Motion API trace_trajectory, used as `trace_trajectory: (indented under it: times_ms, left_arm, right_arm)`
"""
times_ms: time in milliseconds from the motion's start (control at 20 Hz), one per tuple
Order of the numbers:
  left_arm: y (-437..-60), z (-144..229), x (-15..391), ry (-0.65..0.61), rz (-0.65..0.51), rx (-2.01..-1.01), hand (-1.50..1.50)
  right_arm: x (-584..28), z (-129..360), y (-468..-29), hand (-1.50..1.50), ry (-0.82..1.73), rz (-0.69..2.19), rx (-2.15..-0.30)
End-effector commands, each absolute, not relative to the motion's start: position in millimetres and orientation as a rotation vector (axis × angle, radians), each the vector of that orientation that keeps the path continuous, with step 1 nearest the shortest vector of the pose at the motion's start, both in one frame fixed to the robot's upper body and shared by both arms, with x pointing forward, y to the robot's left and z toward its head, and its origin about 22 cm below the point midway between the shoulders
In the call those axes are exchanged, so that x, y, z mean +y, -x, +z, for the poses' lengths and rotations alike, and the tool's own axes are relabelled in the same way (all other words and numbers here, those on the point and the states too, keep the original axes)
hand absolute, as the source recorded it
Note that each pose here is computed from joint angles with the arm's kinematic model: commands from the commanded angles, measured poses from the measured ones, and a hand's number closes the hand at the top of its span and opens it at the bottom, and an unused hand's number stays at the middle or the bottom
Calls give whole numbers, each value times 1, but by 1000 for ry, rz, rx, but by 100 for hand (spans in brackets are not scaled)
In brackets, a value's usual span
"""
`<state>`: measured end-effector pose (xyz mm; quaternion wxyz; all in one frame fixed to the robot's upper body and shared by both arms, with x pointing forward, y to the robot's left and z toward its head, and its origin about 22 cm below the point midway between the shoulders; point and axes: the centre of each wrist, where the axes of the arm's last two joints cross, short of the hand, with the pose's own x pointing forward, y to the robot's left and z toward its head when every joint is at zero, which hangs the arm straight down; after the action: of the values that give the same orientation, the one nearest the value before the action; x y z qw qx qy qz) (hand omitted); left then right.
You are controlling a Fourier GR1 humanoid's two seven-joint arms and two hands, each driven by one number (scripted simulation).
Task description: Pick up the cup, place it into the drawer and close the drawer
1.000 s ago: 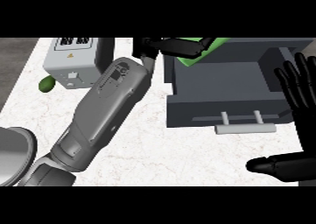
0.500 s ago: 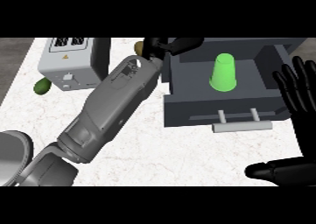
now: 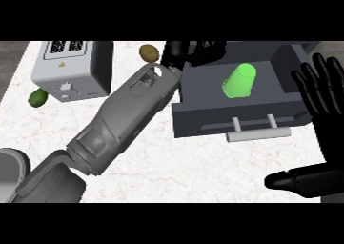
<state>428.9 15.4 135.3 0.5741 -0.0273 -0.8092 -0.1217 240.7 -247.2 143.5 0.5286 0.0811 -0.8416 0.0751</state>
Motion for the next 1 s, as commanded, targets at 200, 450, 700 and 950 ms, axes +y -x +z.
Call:
trace_trajectory:
  times_ms: [200, 450, 700, 950]
  left_arm:
    - [-428, 138, 6, -95, -367, -1882, -150]
    - [-423, 136, 3, 16, -324, -1896, -150]
    - [-418, 143, 0, 177, -225, -1930, -150]
    - [-416, 146, 0, 312, -151, -1986, -150]
  right_arm:
    - [-239, 140, -241, -150, -241, 212, -2011]
    - [-245, 136, -250, -150, -260, 186, -2026]
    - [-245, 134, -236, -150, -314, 153, -2012]
    - [-251, 148, -237, -150, -336, 162, -1982]
